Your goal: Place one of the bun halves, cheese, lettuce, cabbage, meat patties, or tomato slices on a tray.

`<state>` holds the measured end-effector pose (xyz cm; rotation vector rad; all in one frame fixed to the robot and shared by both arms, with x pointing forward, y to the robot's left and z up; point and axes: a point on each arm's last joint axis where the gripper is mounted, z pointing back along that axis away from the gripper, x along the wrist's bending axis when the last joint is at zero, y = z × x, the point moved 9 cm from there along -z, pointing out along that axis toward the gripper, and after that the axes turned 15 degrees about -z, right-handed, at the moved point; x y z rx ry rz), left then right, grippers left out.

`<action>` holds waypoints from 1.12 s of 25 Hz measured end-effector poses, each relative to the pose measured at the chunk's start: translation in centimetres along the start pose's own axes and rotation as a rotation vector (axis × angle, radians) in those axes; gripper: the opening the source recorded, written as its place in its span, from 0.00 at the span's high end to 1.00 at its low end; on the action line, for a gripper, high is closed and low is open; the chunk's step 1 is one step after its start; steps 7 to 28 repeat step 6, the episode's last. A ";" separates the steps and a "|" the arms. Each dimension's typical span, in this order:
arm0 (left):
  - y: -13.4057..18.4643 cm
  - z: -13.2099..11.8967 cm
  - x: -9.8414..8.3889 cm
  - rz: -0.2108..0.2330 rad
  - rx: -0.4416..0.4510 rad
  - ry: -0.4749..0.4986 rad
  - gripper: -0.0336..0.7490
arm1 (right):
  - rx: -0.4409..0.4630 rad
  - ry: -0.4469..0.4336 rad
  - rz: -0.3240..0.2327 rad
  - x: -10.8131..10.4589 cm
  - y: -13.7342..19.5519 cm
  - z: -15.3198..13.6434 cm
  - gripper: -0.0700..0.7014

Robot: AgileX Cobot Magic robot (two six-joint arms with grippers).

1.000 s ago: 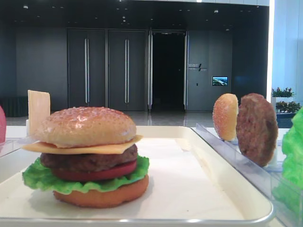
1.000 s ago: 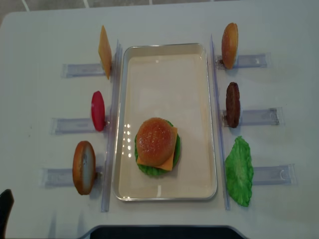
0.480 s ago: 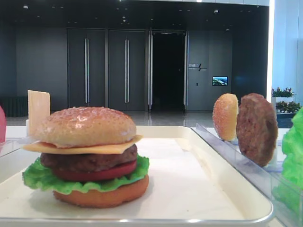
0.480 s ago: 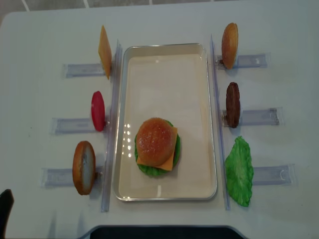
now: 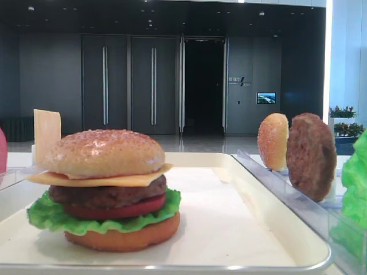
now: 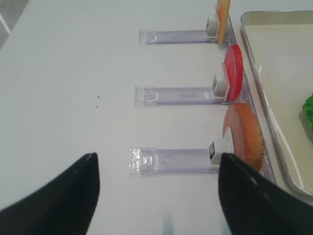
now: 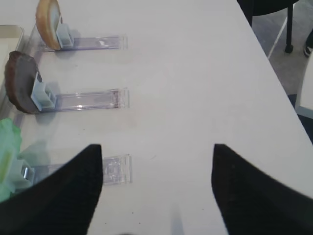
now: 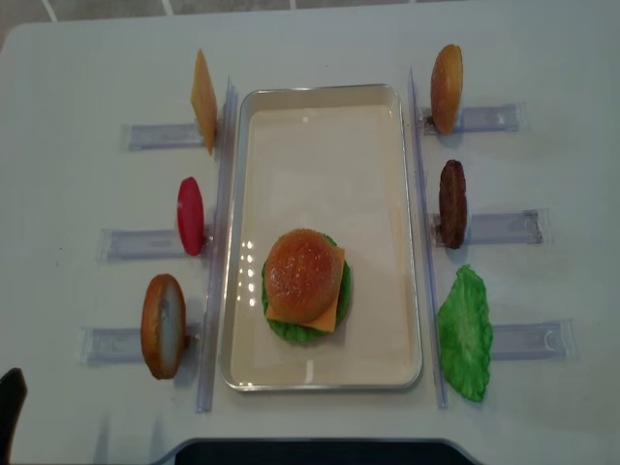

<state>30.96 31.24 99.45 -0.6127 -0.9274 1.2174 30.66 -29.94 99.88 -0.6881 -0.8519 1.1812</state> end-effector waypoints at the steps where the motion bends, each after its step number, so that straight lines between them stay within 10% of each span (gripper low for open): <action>1: 0.0 0.0 0.0 0.000 0.000 0.000 0.22 | 0.000 0.001 0.000 0.0 0.0 0.0 0.28; 28: 0.0 0.0 0.0 0.000 0.000 0.000 0.22 | 0.000 0.001 0.000 0.0 0.0 0.0 0.28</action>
